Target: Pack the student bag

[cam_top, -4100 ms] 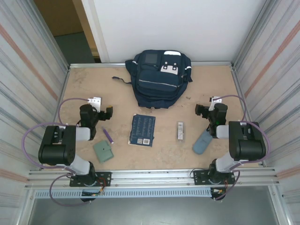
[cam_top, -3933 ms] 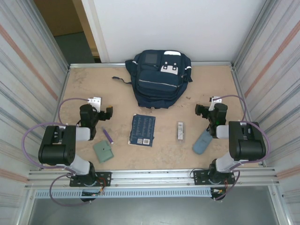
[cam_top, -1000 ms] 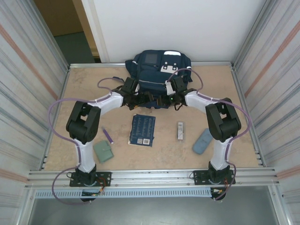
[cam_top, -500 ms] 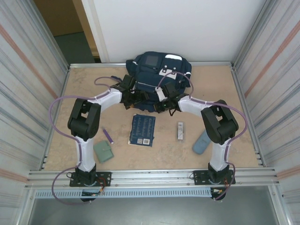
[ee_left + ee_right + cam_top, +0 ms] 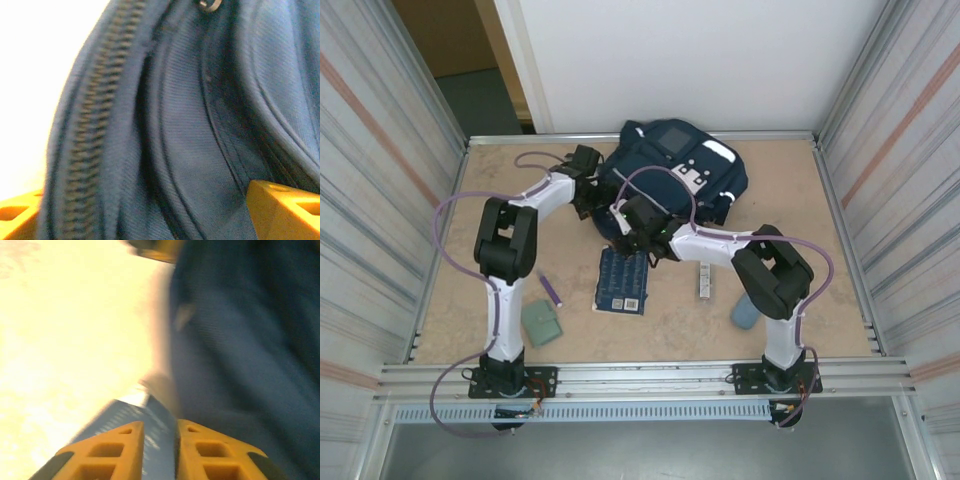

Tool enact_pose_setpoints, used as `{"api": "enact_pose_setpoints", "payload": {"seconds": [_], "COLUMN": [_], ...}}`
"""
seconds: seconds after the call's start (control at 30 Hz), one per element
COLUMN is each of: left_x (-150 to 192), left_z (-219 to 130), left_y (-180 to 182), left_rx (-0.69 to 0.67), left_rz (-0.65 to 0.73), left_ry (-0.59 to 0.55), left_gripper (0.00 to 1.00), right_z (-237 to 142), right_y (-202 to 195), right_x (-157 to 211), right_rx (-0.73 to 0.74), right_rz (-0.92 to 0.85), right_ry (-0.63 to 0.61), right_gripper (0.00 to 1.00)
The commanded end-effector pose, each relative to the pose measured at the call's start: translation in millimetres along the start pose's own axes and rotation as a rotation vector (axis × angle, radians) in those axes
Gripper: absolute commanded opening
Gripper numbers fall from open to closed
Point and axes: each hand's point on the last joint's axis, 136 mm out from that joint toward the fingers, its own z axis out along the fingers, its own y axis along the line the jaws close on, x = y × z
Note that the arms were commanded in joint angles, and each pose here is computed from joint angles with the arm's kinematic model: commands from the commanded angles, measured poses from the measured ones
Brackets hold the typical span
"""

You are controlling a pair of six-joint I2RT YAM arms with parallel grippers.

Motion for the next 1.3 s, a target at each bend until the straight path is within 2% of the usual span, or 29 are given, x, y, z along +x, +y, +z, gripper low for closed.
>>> {"api": "enact_pose_setpoints", "payload": {"seconds": [0.0,0.17,0.33,0.47,0.53,0.57,0.6,0.63,0.77,0.9,0.97,1.1,1.2,1.27], "left_x": [-1.9,-36.7,-53.8,-28.2,-7.5,5.4,16.6,24.5,42.9,53.1,59.9,71.9,72.6,74.3], "left_z": [30.0,31.3,-4.9,-39.1,-52.0,-53.0,-52.3,-50.9,-43.0,-40.7,-40.0,-43.2,-40.8,-36.2], "left_y": [-24.6,-23.0,-6.1,5.1,-0.2,0.0,-0.9,-3.2,-16.4,-16.0,-9.9,0.2,8.4,6.5], "left_rx": [0.079,0.093,0.141,0.173,0.215,0.224,0.229,0.236,0.251,0.219,0.193,0.167,0.146,0.157], "left_rz": [0.085,0.109,0.003,-0.037,-0.025,-0.030,-0.032,-0.027,-0.002,-0.043,-0.077,-0.135,-0.145,-0.140], "left_ry": [0.019,-0.042,-0.023,-0.003,0.003,0.012,0.018,0.021,0.049,0.058,0.061,0.058,0.019,0.037], "left_gripper": [0.88,0.89,0.91,0.91,0.91,0.90,0.90,0.89,0.89,0.90,0.89,0.87,0.83,0.79], "right_z": [11.6,-8.9,-63.1,-112.4,-133.3,-139.6,-144.2,-148.0,-156.8,-151.2,-144.6,-128.5,-114.4,-108.5], "right_y": [44.3,43.1,-2.5,-81.5,-121.5,-131.8,-130.0,-138.0,-186.6,-218.7,-224.8,-230.0,-239.9,-249.8], "right_x": [-15.1,-18.5,-4.4,20.3,36.2,41.4,41.7,46.4,61.3,73.9,73.5,75.7,86.6,94.5], "right_rx": [-0.118,-0.111,0.009,0.167,0.238,0.189,0.053,0.015,0.062,0.119,0.061,0.035,0.061,0.103], "right_rz": [-0.021,-0.019,0.052,0.177,0.245,0.259,0.252,0.298,0.446,0.526,0.577,0.655,0.696,0.715], "right_ry": [-0.037,-0.050,-0.077,-0.096,-0.122,-0.137,-0.151,-0.148,-0.160,-0.155,-0.136,-0.111,-0.094,-0.086], "right_gripper": [0.35,0.48,0.52,0.55,0.64,0.71,0.76,0.83,0.80,0.80,0.74,0.71,0.69,0.67]}}
